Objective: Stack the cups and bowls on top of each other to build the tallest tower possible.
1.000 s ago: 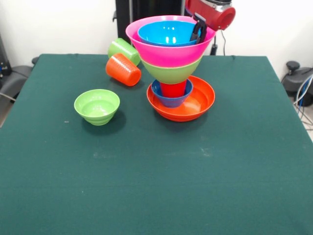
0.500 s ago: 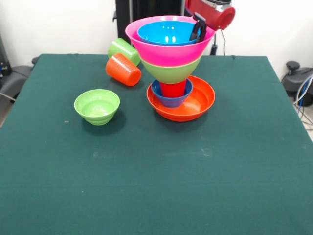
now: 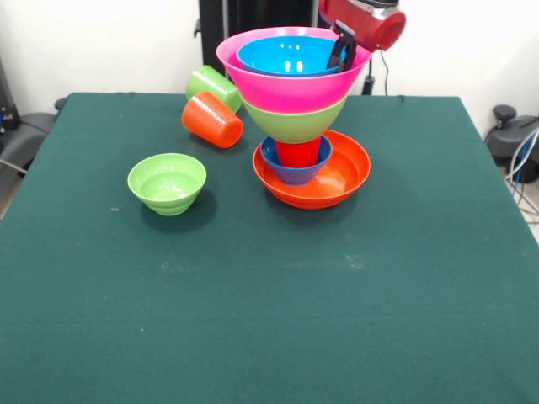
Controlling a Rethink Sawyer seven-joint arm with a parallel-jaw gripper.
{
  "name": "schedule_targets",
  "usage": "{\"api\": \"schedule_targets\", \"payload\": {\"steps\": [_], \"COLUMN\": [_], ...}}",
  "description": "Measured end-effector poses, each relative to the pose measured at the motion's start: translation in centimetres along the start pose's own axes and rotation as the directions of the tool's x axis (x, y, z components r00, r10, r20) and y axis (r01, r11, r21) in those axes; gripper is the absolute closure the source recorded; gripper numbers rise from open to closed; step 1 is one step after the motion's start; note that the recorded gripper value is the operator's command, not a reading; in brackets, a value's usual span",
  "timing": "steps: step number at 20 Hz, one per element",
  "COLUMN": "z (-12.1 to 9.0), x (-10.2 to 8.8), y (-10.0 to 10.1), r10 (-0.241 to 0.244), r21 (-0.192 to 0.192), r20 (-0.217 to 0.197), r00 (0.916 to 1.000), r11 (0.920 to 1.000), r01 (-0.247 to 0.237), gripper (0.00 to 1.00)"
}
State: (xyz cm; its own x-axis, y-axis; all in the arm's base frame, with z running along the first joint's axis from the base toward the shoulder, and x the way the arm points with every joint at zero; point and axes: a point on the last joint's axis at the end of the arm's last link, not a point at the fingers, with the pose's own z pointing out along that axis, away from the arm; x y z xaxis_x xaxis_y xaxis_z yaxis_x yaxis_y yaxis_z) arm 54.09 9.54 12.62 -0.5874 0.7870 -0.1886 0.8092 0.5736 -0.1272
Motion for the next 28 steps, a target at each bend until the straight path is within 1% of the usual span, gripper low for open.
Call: {"api": "schedule_targets", "payload": {"steps": [2,3,8,19,28], "z": [0.0,0.0,0.2,1.7,1.7], "x": [0.0,0.1,0.2,1.7,1.7], "y": [0.0,0.0,0.0,-0.1,-0.2], "r10": [0.0,0.0,-0.002,-0.028,-0.027], "r21": [0.001,0.001,0.004,0.036,0.037], "r20": [0.0,0.0,-0.001,-0.012,-0.012], "r00": [1.0,1.0,1.0,0.9995,0.9996], "r11": [1.0,1.0,1.0,0.999,0.9989], "r01": [0.0,0.0,0.002,0.028,0.027], "gripper": [1.0,0.0,0.0,0.0,0.0]}}
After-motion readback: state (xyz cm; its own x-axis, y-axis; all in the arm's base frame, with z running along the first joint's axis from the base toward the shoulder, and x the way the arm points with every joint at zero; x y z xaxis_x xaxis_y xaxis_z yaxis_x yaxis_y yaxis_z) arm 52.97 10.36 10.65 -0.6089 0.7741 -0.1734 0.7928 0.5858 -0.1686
